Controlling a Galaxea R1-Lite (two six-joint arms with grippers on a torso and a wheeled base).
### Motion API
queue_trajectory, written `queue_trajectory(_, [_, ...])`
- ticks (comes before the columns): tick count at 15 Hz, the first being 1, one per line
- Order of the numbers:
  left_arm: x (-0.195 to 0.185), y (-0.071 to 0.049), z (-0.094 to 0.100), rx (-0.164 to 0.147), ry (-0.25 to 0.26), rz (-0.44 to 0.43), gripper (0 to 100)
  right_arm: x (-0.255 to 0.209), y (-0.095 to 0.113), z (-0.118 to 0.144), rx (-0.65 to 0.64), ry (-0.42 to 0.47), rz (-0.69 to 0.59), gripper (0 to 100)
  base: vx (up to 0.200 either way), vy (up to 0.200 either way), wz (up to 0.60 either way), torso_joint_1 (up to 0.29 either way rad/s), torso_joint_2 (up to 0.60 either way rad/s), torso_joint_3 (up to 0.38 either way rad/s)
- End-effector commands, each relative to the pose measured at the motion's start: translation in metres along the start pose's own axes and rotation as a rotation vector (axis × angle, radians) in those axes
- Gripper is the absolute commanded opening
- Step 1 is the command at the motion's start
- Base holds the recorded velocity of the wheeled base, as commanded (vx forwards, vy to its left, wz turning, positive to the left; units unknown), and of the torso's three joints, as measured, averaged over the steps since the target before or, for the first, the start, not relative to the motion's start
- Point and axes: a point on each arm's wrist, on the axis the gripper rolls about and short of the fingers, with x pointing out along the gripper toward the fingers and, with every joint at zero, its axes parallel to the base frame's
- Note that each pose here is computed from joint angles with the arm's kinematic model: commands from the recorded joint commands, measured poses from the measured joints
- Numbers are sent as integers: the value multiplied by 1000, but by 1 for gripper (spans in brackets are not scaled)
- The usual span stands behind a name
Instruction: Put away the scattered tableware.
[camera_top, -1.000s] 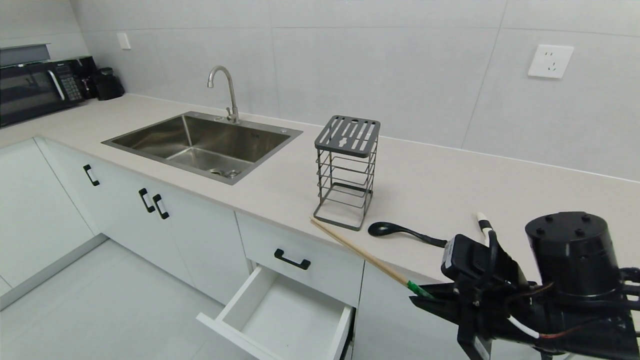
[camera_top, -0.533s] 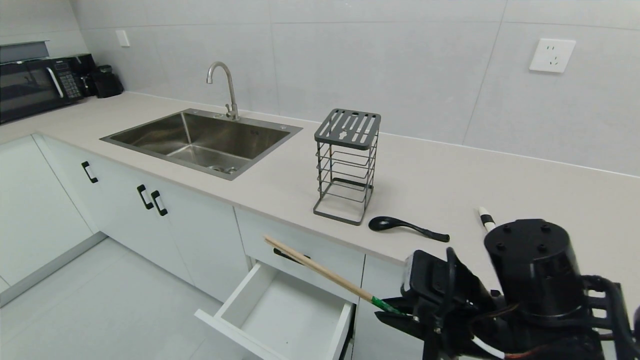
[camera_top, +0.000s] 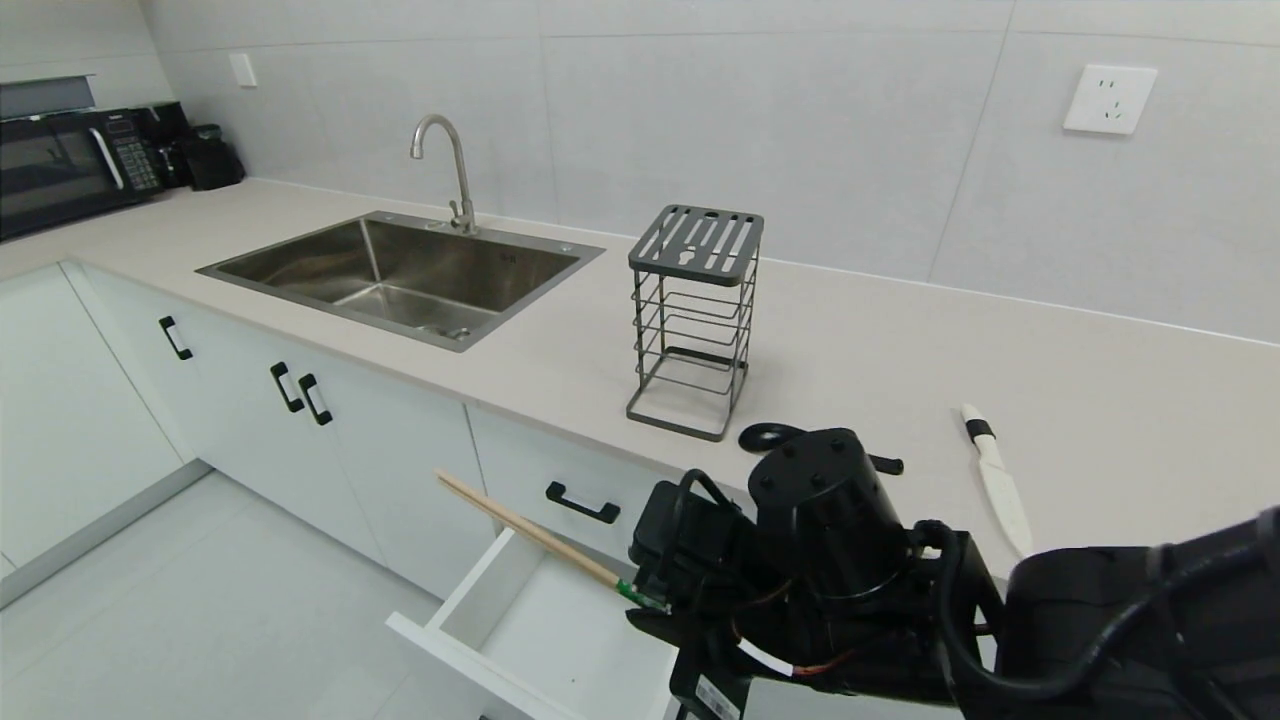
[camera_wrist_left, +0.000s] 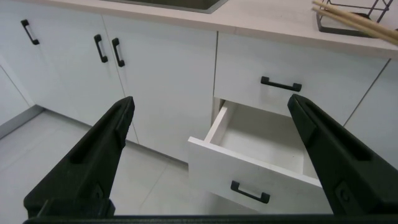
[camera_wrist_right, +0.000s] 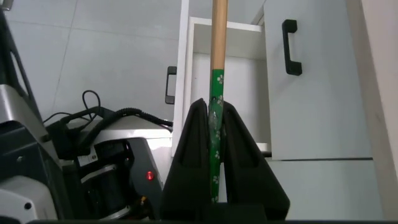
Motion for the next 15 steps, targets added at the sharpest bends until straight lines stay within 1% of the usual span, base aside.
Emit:
queue_trajectory(1, [0, 0, 0, 0, 2, 0, 100, 18, -1, 0, 2, 14, 5, 0, 0, 0, 0, -100, 188, 105])
queue_trajectory(6, [0, 0, 0, 0, 2, 0, 100, 37, -9, 15, 3, -22, -10, 0, 0, 0, 0, -221, 431, 209])
queue_trajectory(8, [0, 0, 0, 0, 2, 0, 100, 40, -10, 16, 1, -25, -10, 0, 0, 0, 0, -249, 486, 237])
queue_trajectory(15, [0, 0, 0, 0, 2, 0, 100, 72, -17, 25, 1, -42, -21, 0, 0, 0, 0, -252, 477, 228])
